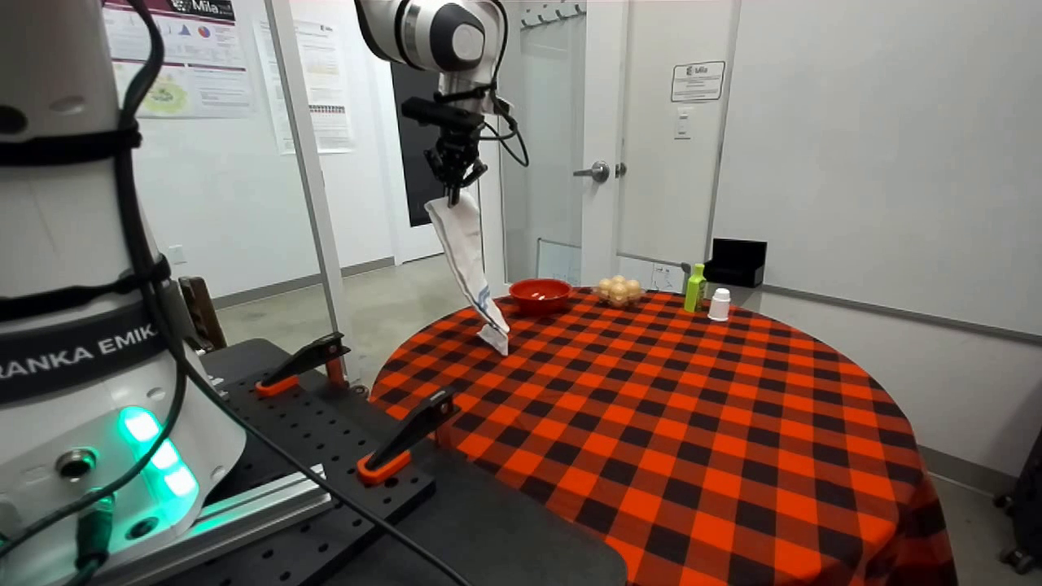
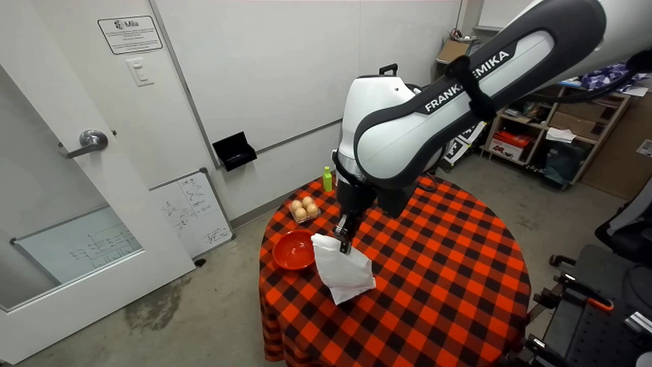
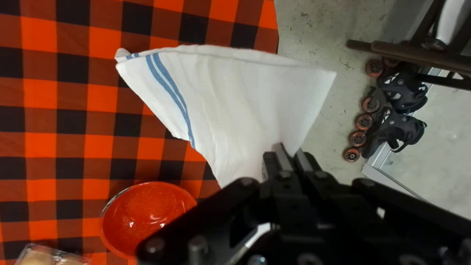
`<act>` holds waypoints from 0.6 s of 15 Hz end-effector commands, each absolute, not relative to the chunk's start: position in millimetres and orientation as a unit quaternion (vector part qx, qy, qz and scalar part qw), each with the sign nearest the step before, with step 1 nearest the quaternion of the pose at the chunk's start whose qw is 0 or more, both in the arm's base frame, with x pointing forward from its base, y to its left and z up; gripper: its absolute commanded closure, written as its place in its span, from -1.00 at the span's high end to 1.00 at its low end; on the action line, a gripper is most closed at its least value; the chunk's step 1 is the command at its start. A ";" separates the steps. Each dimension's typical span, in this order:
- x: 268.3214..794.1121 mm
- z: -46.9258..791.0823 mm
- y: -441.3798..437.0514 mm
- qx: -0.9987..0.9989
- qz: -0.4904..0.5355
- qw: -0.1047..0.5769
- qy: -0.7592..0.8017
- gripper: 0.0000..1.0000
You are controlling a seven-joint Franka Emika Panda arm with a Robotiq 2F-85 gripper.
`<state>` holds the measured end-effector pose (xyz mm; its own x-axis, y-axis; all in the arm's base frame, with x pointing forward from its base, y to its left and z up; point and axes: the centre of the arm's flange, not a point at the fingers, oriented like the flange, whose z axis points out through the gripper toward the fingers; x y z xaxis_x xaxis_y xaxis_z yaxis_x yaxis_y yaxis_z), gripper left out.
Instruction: Move the towel to the left, then straighten it
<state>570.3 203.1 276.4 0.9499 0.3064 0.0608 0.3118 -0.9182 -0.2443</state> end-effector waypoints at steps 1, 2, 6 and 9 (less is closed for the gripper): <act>541.3 298.8 213.7 -0.983 -0.008 0.118 -0.144 -0.98; 532.4 305.0 218.2 -0.982 -0.005 0.118 -0.147 -0.98; 500.0 313.7 233.1 -0.978 0.006 0.116 -0.173 -0.98; 471.6 314.3 246.6 -0.974 0.017 0.109 -0.198 -0.98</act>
